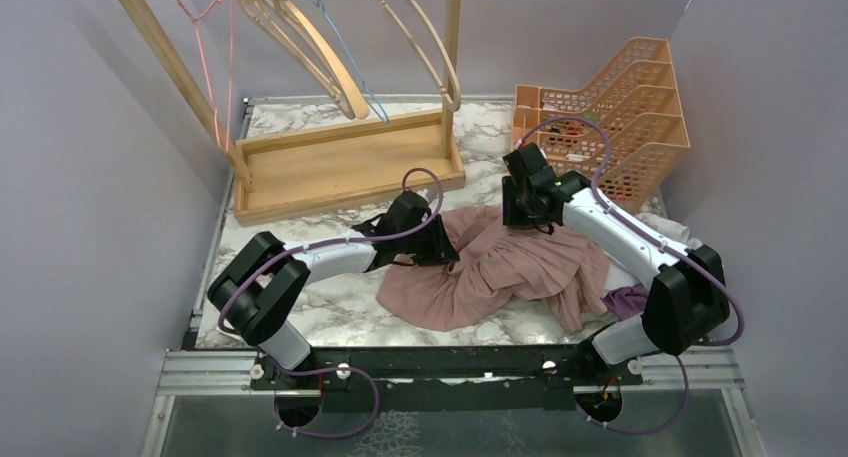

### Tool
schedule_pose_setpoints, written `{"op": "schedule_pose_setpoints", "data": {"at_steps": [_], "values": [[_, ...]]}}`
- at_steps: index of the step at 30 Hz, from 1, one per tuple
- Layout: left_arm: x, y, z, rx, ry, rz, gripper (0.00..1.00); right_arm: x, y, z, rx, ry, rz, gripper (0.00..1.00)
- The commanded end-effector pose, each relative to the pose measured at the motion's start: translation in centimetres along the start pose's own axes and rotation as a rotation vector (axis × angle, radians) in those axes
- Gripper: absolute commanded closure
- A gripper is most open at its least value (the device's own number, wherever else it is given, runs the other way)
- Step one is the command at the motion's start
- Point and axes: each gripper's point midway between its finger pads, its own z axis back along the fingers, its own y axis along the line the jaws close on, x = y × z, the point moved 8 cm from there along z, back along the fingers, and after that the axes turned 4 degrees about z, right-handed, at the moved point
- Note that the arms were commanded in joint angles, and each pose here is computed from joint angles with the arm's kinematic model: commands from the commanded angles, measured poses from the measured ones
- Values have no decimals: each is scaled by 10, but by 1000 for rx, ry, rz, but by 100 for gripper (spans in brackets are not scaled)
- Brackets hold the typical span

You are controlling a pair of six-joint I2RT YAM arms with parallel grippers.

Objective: Place the skirt on the hanger

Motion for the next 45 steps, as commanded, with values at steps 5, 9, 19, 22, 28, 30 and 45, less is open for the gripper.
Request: {"op": "schedule_pose_setpoints", "data": {"at_steps": [5, 9, 19, 22, 28, 30, 45], "values": [[1, 18, -6, 160, -33, -30, 76, 3, 6, 12, 90, -41, -27, 57], [0, 15, -1, 148, -33, -37, 91, 4, 7, 14, 99, -42, -21, 62], [-4, 13, -4, 119, 16, -28, 78, 17, 10, 9, 80, -55, -17, 50], [-9, 10, -15, 104, 64, -35, 79, 23, 13, 1, 61, -54, -29, 42], [0, -4, 2, 102, -62, -69, 100, 31, 18, -8, 32, -42, -68, 38], [8, -13, 21, 87, -153, -106, 100, 34, 18, -9, 19, -54, -81, 36], [-8, -1, 74, 76, -252, -132, 100, 26, 21, -54, -106, 104, -31, 37]]}}
